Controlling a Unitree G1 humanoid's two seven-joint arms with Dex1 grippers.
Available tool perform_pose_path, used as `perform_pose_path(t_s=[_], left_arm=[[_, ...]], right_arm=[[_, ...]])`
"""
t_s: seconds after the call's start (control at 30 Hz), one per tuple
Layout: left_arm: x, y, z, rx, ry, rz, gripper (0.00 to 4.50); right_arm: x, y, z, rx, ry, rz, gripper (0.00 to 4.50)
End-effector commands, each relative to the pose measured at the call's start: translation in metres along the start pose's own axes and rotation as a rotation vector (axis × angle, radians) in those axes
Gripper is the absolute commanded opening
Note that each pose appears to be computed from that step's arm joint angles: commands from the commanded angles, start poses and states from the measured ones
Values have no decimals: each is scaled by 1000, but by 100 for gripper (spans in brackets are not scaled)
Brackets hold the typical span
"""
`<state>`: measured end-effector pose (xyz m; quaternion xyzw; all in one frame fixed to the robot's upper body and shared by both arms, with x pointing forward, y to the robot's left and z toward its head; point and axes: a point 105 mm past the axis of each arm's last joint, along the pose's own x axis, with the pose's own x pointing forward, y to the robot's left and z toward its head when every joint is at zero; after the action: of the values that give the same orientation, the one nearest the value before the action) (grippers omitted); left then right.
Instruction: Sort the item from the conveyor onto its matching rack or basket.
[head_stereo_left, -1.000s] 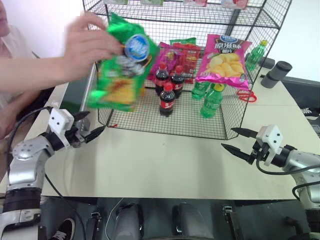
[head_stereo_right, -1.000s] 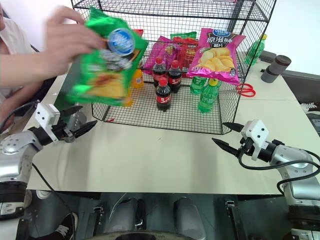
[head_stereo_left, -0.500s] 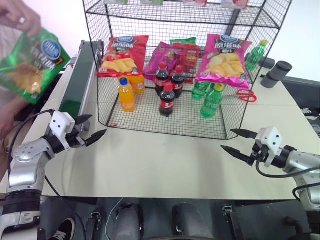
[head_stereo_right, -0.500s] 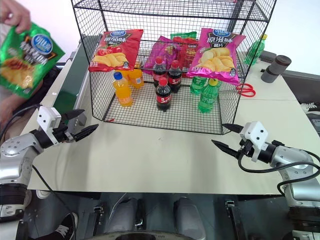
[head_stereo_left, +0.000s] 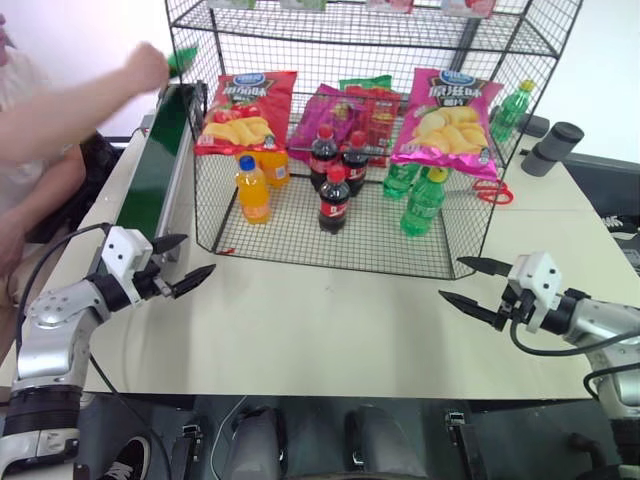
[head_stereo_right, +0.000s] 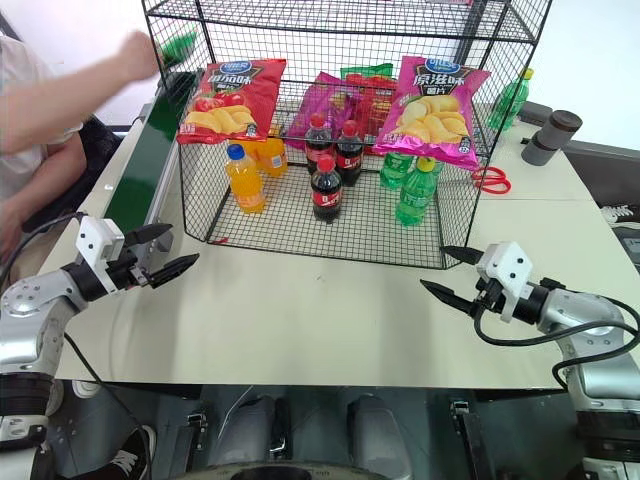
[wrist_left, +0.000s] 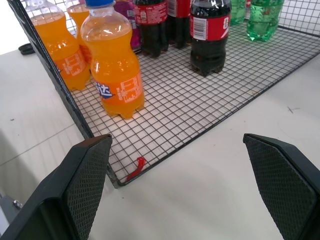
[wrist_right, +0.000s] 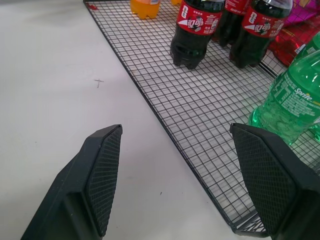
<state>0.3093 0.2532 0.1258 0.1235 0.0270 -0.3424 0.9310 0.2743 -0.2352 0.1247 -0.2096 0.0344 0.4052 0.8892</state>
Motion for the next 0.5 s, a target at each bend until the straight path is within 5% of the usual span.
perform_pose_path(t_s=[0.03,0.5], left_arm=[[-4,2,11,7,-26,1,450],[-9,-14,12,-37,-66,-86,450]], right_arm=[[1,-1,12,-41,-29,4,359],[4,1,14,-32,-34,20,359]])
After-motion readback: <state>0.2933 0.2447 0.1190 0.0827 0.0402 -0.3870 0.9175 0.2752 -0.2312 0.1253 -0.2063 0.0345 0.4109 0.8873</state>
